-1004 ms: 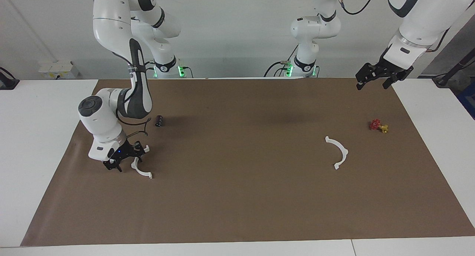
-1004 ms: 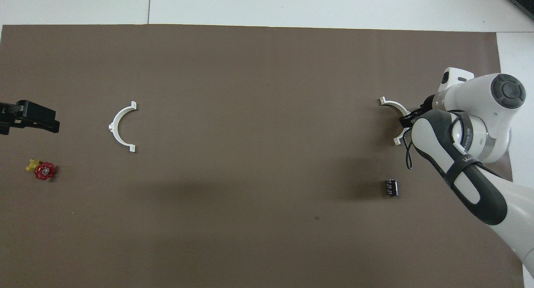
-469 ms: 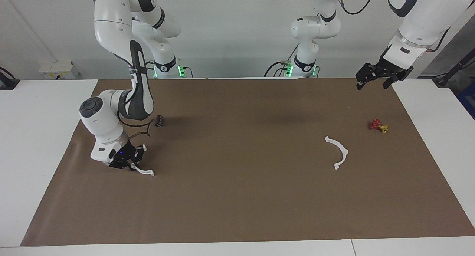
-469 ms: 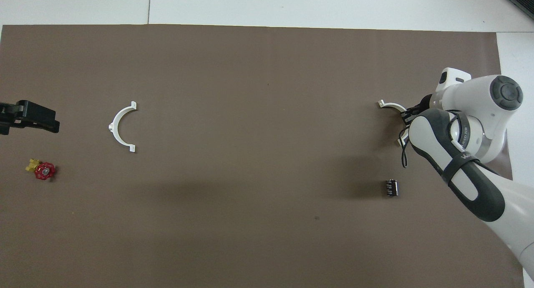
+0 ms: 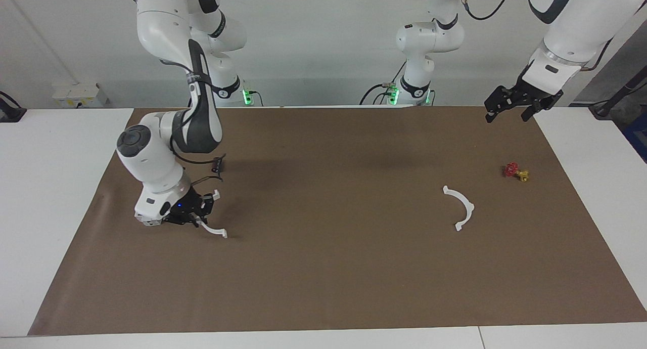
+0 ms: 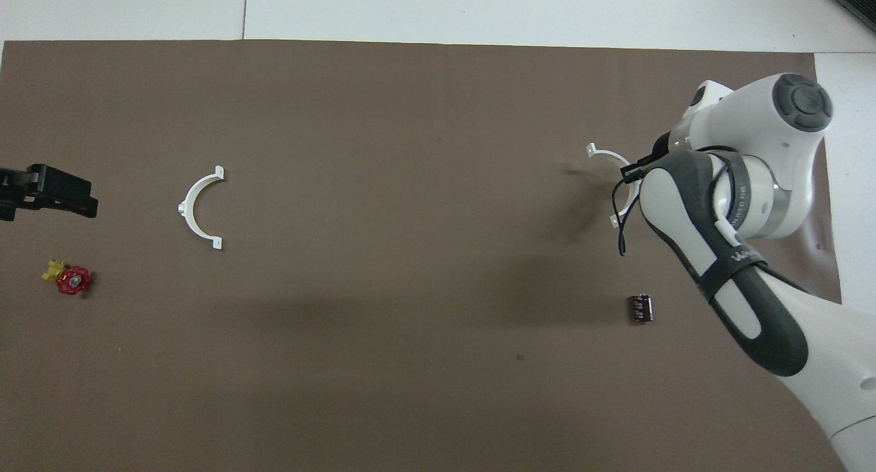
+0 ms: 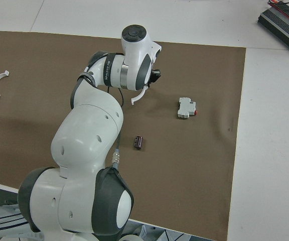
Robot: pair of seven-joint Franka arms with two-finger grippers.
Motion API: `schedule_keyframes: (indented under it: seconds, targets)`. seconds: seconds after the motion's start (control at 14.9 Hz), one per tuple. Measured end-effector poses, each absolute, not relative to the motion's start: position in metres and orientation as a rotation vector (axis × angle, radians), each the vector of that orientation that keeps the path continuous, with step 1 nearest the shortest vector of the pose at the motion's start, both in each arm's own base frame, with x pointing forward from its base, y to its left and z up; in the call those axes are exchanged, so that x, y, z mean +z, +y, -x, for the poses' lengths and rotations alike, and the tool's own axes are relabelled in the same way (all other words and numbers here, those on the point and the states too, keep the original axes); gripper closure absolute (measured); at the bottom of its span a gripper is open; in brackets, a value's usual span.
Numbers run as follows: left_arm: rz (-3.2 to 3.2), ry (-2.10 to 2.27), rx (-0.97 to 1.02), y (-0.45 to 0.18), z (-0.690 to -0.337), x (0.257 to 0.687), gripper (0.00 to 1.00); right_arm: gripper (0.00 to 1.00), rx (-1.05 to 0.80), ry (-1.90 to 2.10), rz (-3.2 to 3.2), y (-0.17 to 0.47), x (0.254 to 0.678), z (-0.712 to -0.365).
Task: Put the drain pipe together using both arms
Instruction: 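Reach the right gripper to the white clamp half nearest it, then carry the white clamp half with the right gripper toward the table center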
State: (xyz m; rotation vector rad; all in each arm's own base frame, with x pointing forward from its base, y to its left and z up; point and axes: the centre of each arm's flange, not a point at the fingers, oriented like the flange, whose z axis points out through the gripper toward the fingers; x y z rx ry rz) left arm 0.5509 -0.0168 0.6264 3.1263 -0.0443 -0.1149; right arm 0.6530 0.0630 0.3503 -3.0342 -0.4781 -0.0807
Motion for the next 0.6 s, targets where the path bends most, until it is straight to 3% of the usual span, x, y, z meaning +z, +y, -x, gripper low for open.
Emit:
schedule_keyframes:
  seconds: [0.33,0.6]
  targets:
    - [-3.126,-0.044,-0.115,-0.017,-0.551,0.626,0.00,0.79,-0.061,-0.255,3.118,0.225,0.353,-0.617]
    - [-3.126,-0.044,-0.115,-0.017,-0.551,0.626,0.00,0.79,-0.059,-0.135,3.123,0.298,0.346,-0.587]
